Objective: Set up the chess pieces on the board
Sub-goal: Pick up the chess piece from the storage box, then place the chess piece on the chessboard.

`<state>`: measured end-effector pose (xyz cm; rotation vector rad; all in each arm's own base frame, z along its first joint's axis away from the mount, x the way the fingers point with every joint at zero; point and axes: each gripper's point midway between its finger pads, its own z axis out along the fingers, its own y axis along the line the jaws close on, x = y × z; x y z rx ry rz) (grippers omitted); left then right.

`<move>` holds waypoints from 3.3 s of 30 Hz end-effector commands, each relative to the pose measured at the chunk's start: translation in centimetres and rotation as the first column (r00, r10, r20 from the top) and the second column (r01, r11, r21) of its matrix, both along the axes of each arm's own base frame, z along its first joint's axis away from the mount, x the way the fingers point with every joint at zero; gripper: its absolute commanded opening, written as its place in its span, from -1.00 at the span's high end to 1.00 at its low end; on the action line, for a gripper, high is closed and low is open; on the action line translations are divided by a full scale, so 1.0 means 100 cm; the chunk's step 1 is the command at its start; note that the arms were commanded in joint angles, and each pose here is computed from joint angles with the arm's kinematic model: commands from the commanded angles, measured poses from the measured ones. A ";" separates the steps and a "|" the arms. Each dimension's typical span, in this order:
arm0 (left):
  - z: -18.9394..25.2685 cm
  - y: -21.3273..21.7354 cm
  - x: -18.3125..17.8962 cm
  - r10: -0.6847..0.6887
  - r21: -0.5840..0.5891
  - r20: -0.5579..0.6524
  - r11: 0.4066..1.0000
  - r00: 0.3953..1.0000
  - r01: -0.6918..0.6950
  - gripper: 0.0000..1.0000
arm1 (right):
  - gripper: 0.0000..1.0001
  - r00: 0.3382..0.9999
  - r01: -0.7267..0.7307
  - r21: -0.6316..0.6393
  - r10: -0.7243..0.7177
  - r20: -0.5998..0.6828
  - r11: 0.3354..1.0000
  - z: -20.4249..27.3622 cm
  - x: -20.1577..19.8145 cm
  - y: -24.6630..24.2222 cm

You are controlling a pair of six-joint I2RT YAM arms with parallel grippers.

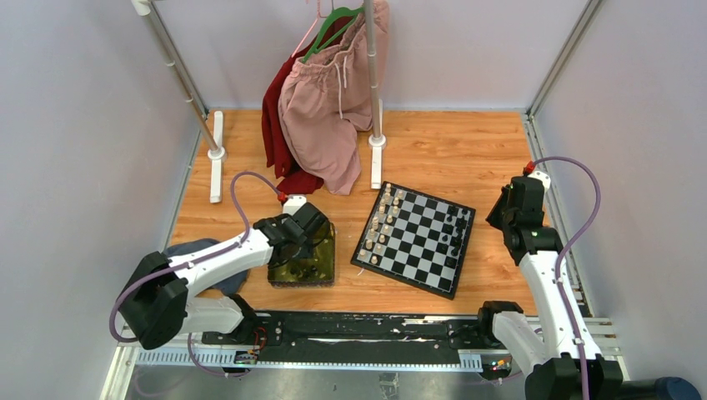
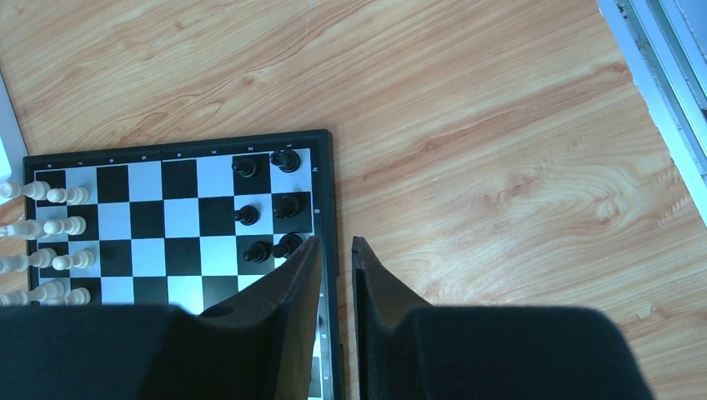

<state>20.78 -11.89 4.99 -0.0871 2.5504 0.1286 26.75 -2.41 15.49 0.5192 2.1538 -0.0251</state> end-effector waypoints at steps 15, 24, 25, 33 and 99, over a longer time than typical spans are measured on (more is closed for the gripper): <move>-0.018 0.004 0.009 -0.008 0.021 -0.020 1.000 1.000 0.009 0.06 | 0.50 1.000 -0.001 -0.035 0.002 0.004 0.999 0.003 0.003 -0.002; -0.020 0.005 0.011 -0.005 0.019 -0.025 1.000 1.000 0.005 0.34 | 0.50 1.000 -0.002 -0.037 0.002 0.002 0.999 0.002 0.005 -0.002; -0.020 0.005 0.012 -0.005 0.019 -0.025 1.000 1.000 0.005 0.37 | 0.50 1.000 -0.001 -0.038 0.001 0.001 0.999 0.002 0.005 -0.003; -0.023 0.005 0.013 -0.010 0.026 -0.036 1.000 0.999 0.011 0.53 | 0.50 1.000 -0.001 -0.041 0.001 0.003 0.999 0.003 0.007 -0.003; 0.037 -0.366 -0.015 -0.872 -0.022 0.067 0.484 0.484 0.875 1.00 | 0.50 0.952 0.305 -0.013 -0.305 -0.029 0.952 -0.020 -0.016 -0.059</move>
